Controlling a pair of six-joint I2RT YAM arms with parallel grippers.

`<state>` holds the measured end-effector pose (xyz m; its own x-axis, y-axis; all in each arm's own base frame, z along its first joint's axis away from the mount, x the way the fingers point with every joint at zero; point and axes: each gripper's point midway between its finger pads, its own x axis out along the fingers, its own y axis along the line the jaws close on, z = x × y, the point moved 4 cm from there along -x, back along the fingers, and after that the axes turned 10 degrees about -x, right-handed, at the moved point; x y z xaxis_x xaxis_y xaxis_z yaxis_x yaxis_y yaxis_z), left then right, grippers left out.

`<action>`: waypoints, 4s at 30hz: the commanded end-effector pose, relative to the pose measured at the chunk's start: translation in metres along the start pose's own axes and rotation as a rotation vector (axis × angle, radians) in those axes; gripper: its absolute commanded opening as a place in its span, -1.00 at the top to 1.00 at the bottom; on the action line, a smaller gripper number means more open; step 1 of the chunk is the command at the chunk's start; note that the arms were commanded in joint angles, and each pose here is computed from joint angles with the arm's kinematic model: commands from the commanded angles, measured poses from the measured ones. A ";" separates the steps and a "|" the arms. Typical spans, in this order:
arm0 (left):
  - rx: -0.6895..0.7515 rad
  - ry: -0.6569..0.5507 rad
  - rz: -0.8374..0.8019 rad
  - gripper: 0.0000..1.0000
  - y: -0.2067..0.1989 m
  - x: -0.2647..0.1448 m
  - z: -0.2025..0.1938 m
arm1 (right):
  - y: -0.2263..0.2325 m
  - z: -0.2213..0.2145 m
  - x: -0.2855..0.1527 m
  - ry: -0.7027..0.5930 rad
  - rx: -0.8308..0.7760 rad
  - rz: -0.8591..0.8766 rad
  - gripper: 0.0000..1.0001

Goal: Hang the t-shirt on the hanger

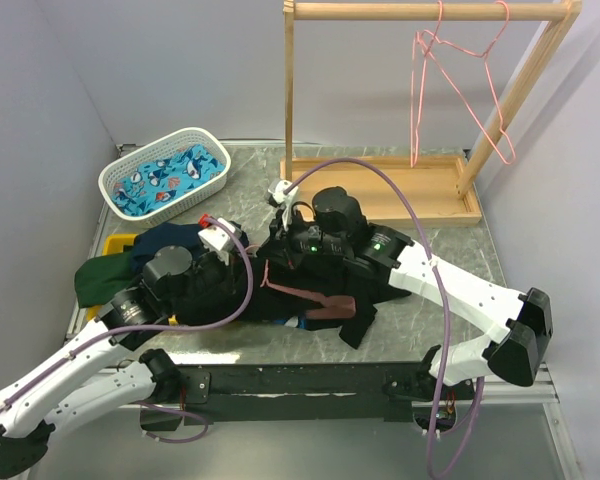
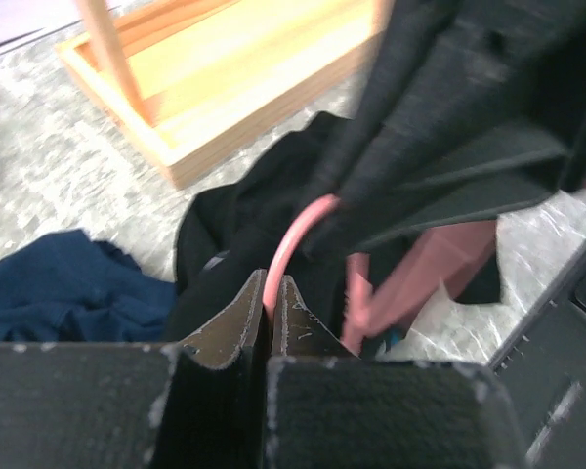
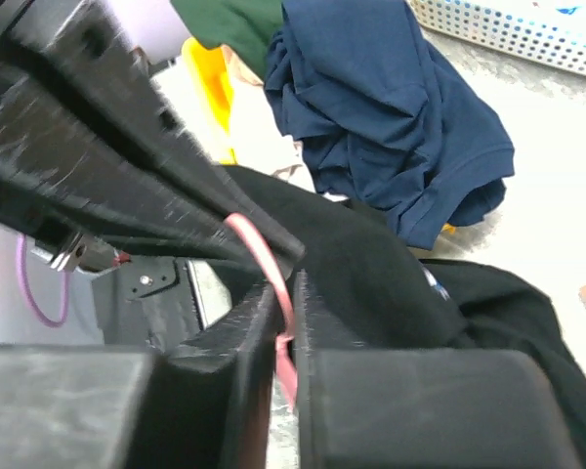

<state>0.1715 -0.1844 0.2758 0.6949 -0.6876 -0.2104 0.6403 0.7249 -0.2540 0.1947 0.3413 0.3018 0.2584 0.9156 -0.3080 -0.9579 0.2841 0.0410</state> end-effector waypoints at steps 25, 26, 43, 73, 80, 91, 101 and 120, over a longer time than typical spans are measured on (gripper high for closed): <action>-0.417 -0.073 0.001 -0.02 -0.007 -0.002 -0.025 | -0.003 0.018 0.025 -0.054 -0.004 -0.111 1.00; -0.418 -0.071 0.000 -0.02 -0.008 0.000 -0.026 | -0.005 0.020 0.026 -0.056 -0.002 -0.119 1.00; -0.426 -0.110 0.099 -0.20 0.004 0.021 -0.039 | -0.008 0.021 0.035 -0.041 0.015 -0.125 1.00; -0.313 -0.261 0.264 0.98 0.017 0.008 -0.034 | -0.056 -0.106 -0.148 -0.040 0.667 -0.720 -0.28; -0.327 -0.300 0.327 0.98 0.025 0.001 -0.025 | -0.024 -0.131 -0.151 -0.147 0.718 -0.570 -0.02; -0.361 -0.310 0.427 0.98 0.032 0.005 -0.020 | 0.007 -0.144 -0.101 -0.112 0.743 -0.453 -0.03; -0.359 -0.315 0.431 0.98 0.030 0.006 -0.013 | -0.001 -0.157 -0.068 0.005 0.776 -0.647 0.00; -0.348 -0.321 0.418 0.98 0.028 0.003 -0.006 | 0.007 -0.178 -0.044 0.227 0.599 -0.800 -0.11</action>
<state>0.1888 -0.1695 0.2376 0.9520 -0.2793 -0.1255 0.1862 0.8533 -0.4870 0.1482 0.2467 0.1319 0.6551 0.3847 -0.6502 -0.2888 0.9228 0.2550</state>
